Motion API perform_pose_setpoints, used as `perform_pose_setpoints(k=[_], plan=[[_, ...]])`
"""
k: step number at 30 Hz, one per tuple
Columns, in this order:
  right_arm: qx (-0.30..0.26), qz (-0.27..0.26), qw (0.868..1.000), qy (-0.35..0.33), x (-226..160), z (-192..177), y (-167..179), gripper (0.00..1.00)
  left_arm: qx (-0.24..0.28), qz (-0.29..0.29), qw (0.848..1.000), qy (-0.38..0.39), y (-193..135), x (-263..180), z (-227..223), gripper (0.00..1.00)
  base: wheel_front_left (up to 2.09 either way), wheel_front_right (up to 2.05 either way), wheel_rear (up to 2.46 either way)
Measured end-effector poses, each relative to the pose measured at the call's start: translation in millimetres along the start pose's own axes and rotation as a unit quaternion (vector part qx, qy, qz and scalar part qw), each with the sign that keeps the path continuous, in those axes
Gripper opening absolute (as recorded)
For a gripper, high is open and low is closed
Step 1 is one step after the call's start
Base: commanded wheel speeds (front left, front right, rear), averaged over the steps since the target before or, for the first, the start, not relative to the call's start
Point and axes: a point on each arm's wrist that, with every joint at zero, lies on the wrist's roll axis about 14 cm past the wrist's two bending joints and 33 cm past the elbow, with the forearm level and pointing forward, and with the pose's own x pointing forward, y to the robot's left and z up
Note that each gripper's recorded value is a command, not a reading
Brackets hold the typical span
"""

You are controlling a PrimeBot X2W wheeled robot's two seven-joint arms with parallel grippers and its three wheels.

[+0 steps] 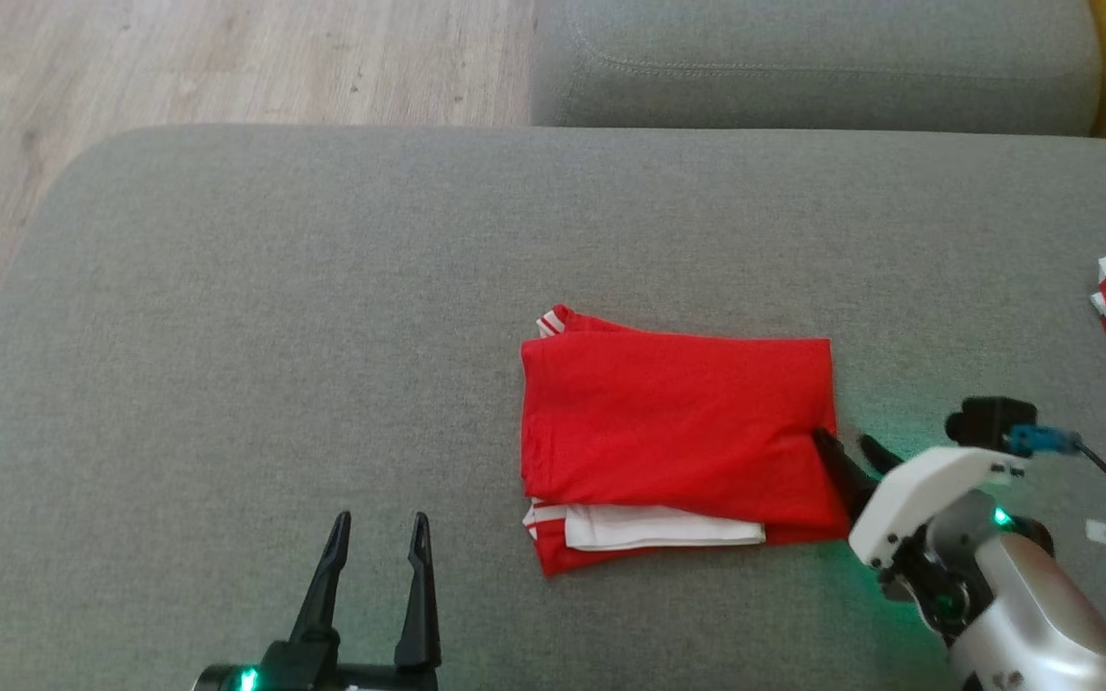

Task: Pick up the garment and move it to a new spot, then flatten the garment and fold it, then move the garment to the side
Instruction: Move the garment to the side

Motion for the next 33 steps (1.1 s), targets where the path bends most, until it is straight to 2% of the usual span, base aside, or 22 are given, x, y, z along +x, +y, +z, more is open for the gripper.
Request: perform_pose_setpoints(k=[1, 2, 8, 13, 19, 23, 27, 32, 33], plan=[[0.001, 0.004, 1.000, 0.006, 2, -1, 3, 0.40, 0.000, 0.000, 1.000, 0.000, 0, 1, 0, 1.00, 0.00, 0.00, 0.00], [0.002, 0.008, 1.000, 0.009, 4, 0, 6, 0.00, 0.000, -0.001, 1.000, 0.000, 0, 1, 0, 1.00, 0.00, 0.00, 0.00], [-0.006, 0.008, 1.000, -0.002, 2, 5, 2, 0.00, -0.001, -0.003, 1.000, 0.005, -4, 5, -2, 1.00, 0.00, 0.00, 0.00], [-0.066, -0.048, 0.995, -0.049, -19, 53, -55, 0.00, -0.001, -0.033, 0.999, 0.010, -20, 16, -4, 1.00, 0.00, 0.00, 0.00], [-0.160, -0.124, 0.975, -0.095, -56, 140, -121, 0.00, 0.001, -0.074, 0.997, -0.005, -42, 45, 5, 1.00, 0.00, 0.00, 0.00], [-0.201, -0.179, 0.958, -0.102, -83, 182, -160, 0.00, 0.004, -0.098, 0.995, 0.004, -53, 63, -1, 1.00, 0.00, 0.00, 0.00], [-0.223, -0.229, 0.943, -0.097, -107, 205, -196, 0.00, 0.001, -0.118, 0.993, 0.009, -64, 80, -8, 1.00, 0.00, 0.00, 0.00], [-0.229, -0.276, 0.930, -0.078, -129, 212, -229, 0.00, -0.003, -0.130, 0.991, 0.015, -72, 94, -13, 1.00, 0.00, 0.00, 0.00], [-0.231, -0.281, 0.928, -0.077, -132, 212, -232, 0.04, -0.005, -0.134, 0.991, 0.015, -73, 94, -14, 1.00, 0.00, 0.00, 0.00]])
